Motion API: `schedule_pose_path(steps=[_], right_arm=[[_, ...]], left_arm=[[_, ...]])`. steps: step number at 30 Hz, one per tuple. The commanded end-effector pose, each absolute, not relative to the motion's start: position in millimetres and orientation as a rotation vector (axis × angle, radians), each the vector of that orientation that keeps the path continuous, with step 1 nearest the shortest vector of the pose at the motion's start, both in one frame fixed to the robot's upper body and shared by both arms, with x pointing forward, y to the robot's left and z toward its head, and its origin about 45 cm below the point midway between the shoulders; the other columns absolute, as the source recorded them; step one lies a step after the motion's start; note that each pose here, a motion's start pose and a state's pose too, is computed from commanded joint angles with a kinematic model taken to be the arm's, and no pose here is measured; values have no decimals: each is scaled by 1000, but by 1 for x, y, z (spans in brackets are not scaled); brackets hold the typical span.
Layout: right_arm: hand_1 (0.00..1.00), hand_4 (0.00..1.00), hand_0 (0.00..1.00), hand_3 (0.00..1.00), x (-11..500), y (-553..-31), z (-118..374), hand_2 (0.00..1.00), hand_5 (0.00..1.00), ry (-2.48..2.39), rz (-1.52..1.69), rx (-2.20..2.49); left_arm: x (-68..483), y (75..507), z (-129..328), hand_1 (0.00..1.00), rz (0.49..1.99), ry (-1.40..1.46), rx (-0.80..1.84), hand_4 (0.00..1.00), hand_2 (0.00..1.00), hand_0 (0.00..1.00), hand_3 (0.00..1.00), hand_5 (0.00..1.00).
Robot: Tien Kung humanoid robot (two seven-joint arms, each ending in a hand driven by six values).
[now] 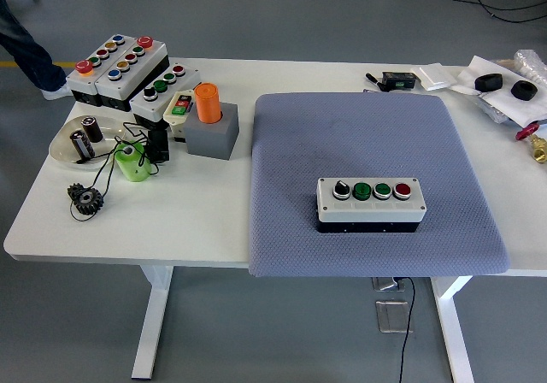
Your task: Pick up the button,place it on the desk,press the button,press the button
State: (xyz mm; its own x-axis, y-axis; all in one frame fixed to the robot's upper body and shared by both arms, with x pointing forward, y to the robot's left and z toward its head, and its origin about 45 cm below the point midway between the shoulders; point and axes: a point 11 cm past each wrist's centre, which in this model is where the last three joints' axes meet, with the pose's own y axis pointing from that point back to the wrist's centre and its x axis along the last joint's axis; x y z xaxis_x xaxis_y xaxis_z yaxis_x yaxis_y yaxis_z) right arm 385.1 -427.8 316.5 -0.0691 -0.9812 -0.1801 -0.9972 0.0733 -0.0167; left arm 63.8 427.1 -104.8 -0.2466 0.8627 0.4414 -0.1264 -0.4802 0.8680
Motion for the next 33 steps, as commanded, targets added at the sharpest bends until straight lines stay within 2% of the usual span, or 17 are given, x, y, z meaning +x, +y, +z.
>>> schedule_pose_path(steps=[30, 31, 33], right_arm=[[853, 669, 932, 875, 385, -437, 305, 896, 640, 2255, 242, -2005], [828, 656, 901, 871, 385, -439, 304, 881, 647, 2258, 261, -1996], [828, 656, 901, 871, 385, -441, 302, 881, 647, 2261, 277, -1989]], left_arm=[[64, 426, -105, 712, 1805, 948, 1295, 323, 710, 654, 511, 998], [64, 426, -105, 712, 1804, 948, 1295, 323, 710, 653, 512, 998], [64, 426, -105, 712, 1804, 947, 1295, 323, 710, 653, 512, 998]])
